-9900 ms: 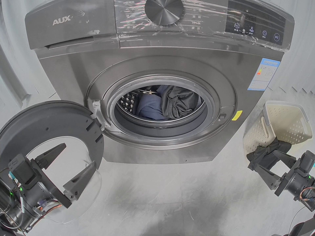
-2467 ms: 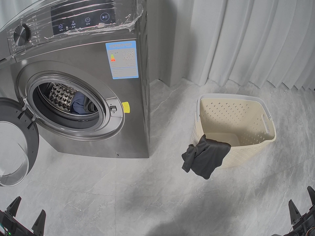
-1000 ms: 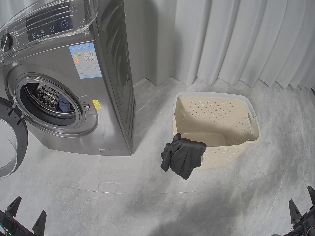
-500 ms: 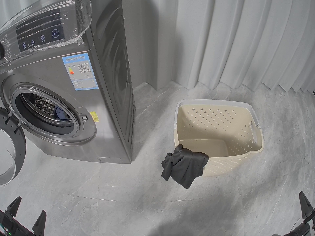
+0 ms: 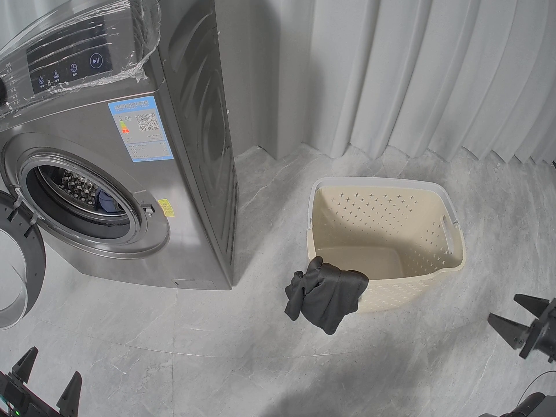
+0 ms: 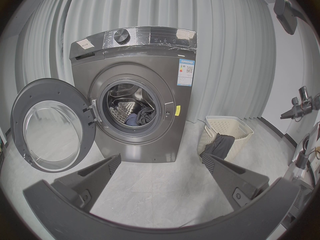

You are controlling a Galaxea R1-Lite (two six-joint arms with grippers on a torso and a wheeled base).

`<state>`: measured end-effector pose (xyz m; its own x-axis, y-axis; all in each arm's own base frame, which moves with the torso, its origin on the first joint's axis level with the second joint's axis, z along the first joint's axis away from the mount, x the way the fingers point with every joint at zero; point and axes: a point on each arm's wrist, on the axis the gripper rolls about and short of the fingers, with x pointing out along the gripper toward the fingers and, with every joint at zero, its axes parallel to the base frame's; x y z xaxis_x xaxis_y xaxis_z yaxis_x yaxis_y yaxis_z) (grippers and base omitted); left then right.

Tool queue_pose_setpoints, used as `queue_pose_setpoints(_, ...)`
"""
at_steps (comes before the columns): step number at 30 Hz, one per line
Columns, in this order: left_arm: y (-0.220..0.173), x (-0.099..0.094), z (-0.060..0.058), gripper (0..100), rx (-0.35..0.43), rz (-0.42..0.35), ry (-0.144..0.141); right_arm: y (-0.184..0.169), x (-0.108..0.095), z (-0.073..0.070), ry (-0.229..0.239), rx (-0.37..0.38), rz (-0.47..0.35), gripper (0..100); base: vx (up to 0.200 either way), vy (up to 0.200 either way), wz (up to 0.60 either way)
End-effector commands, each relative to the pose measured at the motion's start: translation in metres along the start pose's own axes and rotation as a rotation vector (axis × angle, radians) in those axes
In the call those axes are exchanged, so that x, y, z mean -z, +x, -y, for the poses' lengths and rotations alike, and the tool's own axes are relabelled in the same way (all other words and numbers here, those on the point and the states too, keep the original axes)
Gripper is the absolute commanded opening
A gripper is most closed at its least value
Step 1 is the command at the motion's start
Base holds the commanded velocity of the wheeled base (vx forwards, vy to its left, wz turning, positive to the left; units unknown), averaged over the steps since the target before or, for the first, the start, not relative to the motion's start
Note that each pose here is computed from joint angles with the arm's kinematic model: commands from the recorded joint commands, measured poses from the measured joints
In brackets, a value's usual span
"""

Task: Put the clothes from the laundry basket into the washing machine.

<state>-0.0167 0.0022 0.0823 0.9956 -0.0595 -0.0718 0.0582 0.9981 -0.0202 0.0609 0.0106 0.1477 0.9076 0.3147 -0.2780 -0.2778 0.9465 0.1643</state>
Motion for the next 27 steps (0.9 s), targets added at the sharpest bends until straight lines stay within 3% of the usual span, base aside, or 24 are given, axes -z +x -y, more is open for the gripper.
queue_pose_setpoints(1,0.001,0.005,0.0,100,0.0,-0.019,-0.002,0.093,0.008,-0.024,0.11,-0.092,-0.25,100,0.0,0.0,0.0)
queue_pose_setpoints(4,0.001,0.005,0.0,100,0.0,-0.019,-0.003,0.104,0.009,-0.043,0.155,-0.073,-0.248,100,0.0,0.0,0.0)
queue_pose_setpoints(7,0.001,0.005,0.0,100,0.0,-0.019,-0.003,0.115,0.01,-0.048,0.159,-0.045,-0.27,100,0.0,0.0,0.0)
queue_pose_setpoints(17,0.001,0.005,0.0,100,0.0,-0.019,-0.005,0.156,0.005,-0.061,0.155,-0.033,-0.306,100,0.0,0.0,0.0)
queue_pose_setpoints(21,0.001,0.005,0.0,100,0.0,-0.019,-0.006,0.175,0.018,-0.062,0.144,-0.001,-0.374,100,0.0,0.0,0.0)
queue_pose_setpoints(27,0.001,0.005,0.0,100,0.0,-0.019,-0.005,0.197,0.028,-0.065,0.145,-0.004,-0.373,100,0.0,0.0,0.0)
